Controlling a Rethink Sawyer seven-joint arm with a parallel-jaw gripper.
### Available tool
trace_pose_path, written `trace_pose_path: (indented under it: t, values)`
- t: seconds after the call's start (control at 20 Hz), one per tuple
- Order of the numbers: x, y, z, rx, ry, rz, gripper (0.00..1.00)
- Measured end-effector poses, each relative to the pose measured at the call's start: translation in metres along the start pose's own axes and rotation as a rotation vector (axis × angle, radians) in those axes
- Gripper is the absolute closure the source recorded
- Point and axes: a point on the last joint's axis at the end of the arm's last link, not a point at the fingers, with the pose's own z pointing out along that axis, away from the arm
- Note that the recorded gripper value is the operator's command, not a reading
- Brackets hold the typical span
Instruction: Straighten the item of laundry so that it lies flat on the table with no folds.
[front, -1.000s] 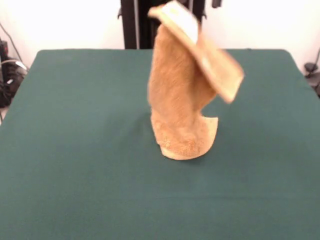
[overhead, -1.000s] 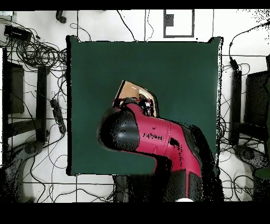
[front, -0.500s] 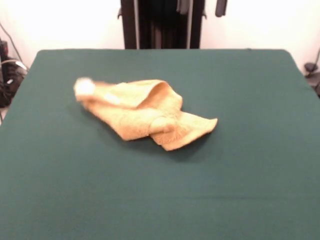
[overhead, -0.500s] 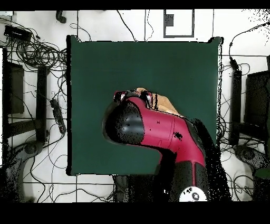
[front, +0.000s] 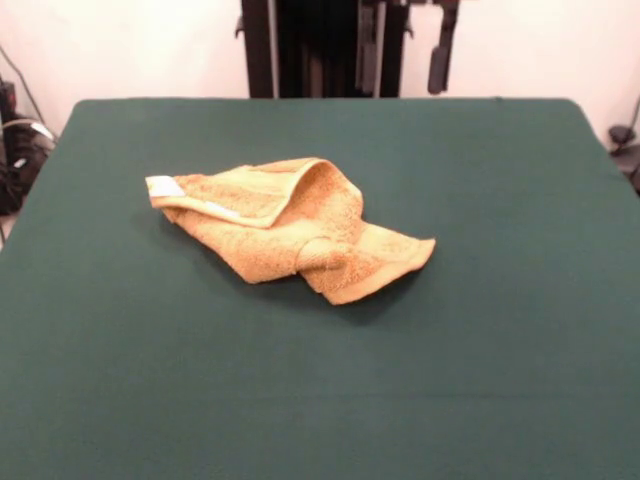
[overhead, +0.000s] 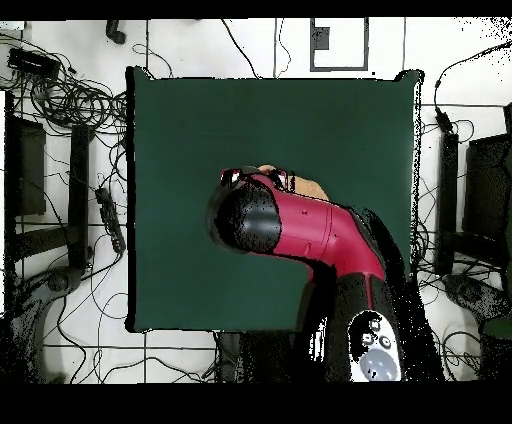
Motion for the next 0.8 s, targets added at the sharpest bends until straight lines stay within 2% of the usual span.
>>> trace_pose_path:
  t: [0.3, 0.8]
  values:
    - [0.006, 0.004, 0.040, -0.015, 0.025, 0.000, 0.00]
    - [-0.002, 0.011, 0.084, -0.028, 0.045, -0.008, 0.00]
